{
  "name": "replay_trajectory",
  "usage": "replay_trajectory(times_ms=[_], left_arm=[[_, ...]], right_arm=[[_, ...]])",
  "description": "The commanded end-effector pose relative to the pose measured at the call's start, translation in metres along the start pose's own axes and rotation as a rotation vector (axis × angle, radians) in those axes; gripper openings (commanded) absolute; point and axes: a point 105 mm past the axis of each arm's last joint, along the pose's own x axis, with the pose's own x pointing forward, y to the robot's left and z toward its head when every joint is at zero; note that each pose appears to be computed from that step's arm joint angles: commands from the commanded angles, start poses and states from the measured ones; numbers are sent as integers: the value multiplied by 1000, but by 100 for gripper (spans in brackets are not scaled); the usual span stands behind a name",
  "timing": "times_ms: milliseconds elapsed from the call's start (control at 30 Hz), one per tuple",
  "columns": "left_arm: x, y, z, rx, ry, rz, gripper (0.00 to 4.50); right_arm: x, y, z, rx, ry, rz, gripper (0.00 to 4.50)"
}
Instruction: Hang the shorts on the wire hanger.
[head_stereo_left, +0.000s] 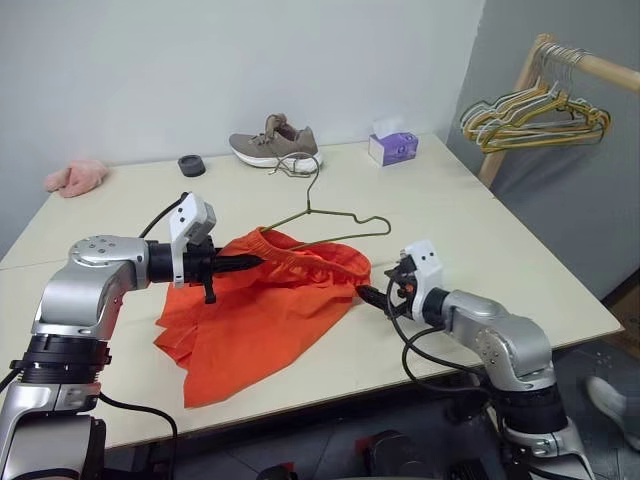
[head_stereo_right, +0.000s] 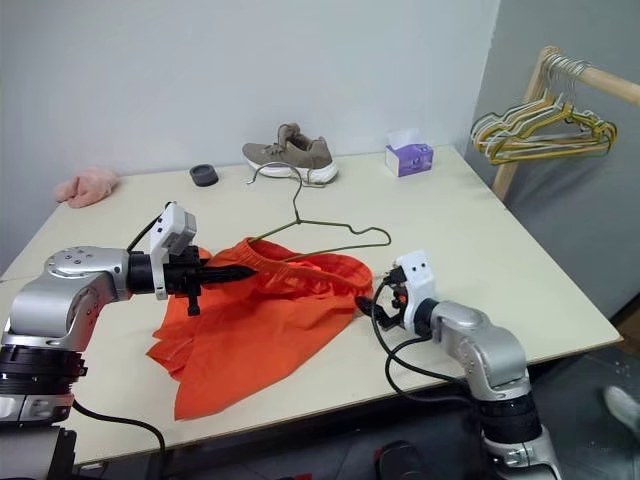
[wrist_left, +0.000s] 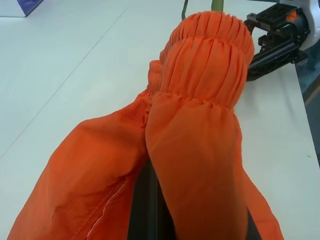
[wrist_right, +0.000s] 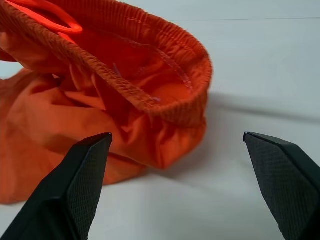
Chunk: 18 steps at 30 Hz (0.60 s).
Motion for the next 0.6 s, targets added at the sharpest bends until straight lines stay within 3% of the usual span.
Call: replay_trajectory(times_ms=[33,433,600], left_arm=[[-6,2,17,56,-35,15,0],[-4,0,18,59,-44,12,0],[-4,-2,18,50,-52,6,0]], right_arm=[[9,-4,11,14,-53,-60,448],[40,18,-2,141,35,101,448],[41,15,-2,84,30,87,287]])
